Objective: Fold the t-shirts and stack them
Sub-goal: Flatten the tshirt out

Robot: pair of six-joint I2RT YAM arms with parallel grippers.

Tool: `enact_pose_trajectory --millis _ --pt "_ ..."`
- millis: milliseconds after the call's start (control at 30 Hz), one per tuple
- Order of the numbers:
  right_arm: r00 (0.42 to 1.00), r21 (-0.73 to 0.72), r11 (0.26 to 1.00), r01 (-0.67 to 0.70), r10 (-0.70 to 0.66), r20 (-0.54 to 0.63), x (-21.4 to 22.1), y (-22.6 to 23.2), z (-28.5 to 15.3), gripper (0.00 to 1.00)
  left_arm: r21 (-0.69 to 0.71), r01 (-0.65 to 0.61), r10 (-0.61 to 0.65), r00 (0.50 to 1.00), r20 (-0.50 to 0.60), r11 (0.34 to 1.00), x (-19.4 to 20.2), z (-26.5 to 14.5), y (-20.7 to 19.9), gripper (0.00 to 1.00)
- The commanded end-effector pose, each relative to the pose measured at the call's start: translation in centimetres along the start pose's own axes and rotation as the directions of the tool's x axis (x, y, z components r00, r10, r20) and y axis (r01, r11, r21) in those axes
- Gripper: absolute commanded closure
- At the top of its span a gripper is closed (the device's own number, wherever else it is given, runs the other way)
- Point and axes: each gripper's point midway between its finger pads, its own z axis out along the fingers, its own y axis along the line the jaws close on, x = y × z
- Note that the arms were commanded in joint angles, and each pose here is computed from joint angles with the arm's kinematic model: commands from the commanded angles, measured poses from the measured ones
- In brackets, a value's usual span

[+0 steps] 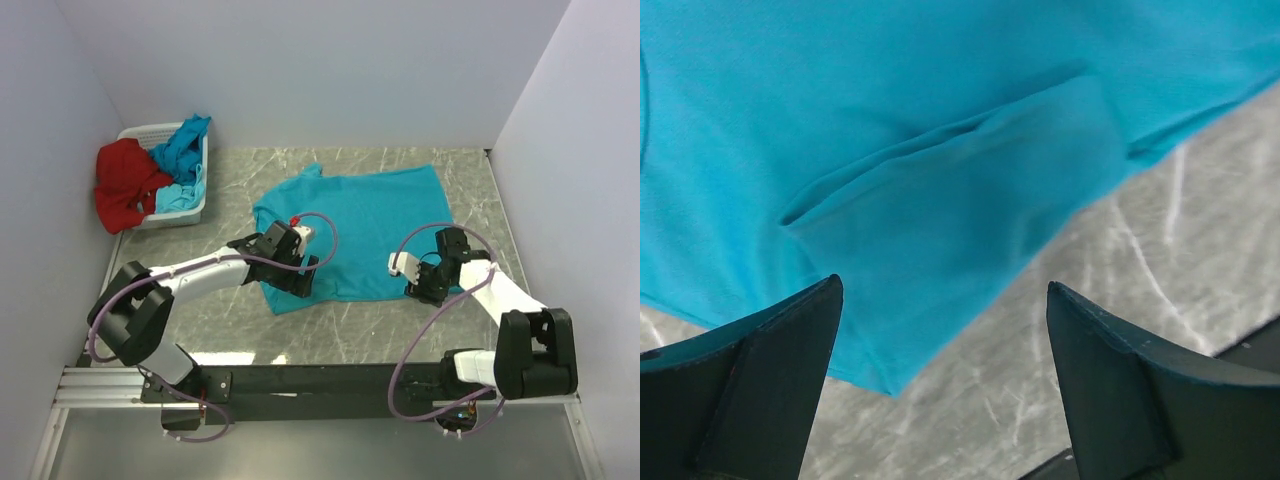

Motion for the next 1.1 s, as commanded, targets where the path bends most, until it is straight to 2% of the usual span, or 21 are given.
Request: enact_pose_trajectory --millis 0,200,400,500,533,600,633,667,700,767,833,900,967,1033,1067 --pt "0.992 0.079 0.989 0.126 -0.124 -0.022 -0.7 -3.5 -0.5 0.45 -0.057 -0.006 0.006 1.0 -0.007 0.998 0.0 0.7 0.6 0.12" --pt "0.992 0.046 0.993 0.112 -0.11 -0.058 0.5 -2.9 1.2 0.47 -0.068 -0.019 0.017 0.999 -0.032 0.998 1.3 0.8 -0.9 0.12" --pt "0.993 0.048 0.996 0.081 -0.077 -0.086 1.7 -2.1 2.3 0.56 -0.132 0.023 -0.031 0.998 -0.06 0.991 3.2 1.8 -0.3 0.13" --pt "0.995 0.044 0.997 0.059 -0.055 -0.078 1.6 -2.0 2.4 0.69 -0.188 0.027 -0.046 0.994 -0.098 0.982 3.7 3.2 0.6 0.26" --pt "0.996 0.043 0.998 0.049 -0.046 -0.072 1.5 -2.0 2.4 0.72 -0.222 0.018 -0.052 0.988 -0.147 0.975 4.7 4.0 1.3 0.37" --pt "0.997 0.042 0.998 0.042 -0.039 -0.067 1.4 -2.0 2.4 0.8 -0.238 0.009 -0.052 0.983 -0.175 0.971 4.9 4.5 1.5 0.48" --pt "0.998 0.046 0.998 0.031 -0.029 -0.057 1.2 -2.0 2.3 0.82 -0.243 0.001 -0.051 0.978 -0.201 0.97 5.5 5.0 1.7 0.59" --pt "0.998 0.047 0.999 0.027 -0.025 -0.052 1.1 -2.0 2.3 0.86 -0.246 -0.002 -0.05 0.978 -0.203 0.969 5.5 5.1 1.7 0.64" --pt "0.999 0.052 0.998 0.021 -0.018 -0.043 0.9 -2.0 2.1 0.88 -0.248 -0.001 -0.051 0.978 -0.2 0.969 5.5 5.1 1.8 0.77" --pt "1.0 0.059 0.998 -0.012 0.013 -0.021 0.4 -2.1 1.9 0.95 -0.267 -0.008 -0.043 0.982 -0.184 0.964 5.2 4.9 2.1 0.87" --pt "0.999 0.095 0.994 -0.053 0.053 0.003 -0.4 -3.1 1.2 0.98 -0.292 -0.026 -0.022 0.987 -0.161 0.956 4.3 4.1 2.6 0.99" --pt "0.996 0.137 0.986 -0.093 0.092 0.02 -1.0 -4.3 0.4 1.0 -0.34 -0.048 0.006 0.992 -0.122 0.939 2.6 3.3 3.2 0.99" --pt "0.988 0.237 0.96 -0.153 0.141 0.064 -2.8 -7.6 -1.8 1.0 -0.366 -0.062 0.033 0.996 -0.086 0.929 0.3 2.0 4.0 0.99" --pt "0.976 0.366 0.907 -0.209 0.167 0.142 -5.6 -12.6 -5.4 1.0 -0.397 -0.043 0.051 0.999 0.009 0.917 -4.8 0.3 5.3 0.99" --pt "0.972 0.422 0.878 -0.226 0.175 0.156 -6.4 -14.5 -7.0 1.0 -0.395 -0.019 0.061 0.994 0.095 0.919 -9.1 -1.4 5.1 1.0"
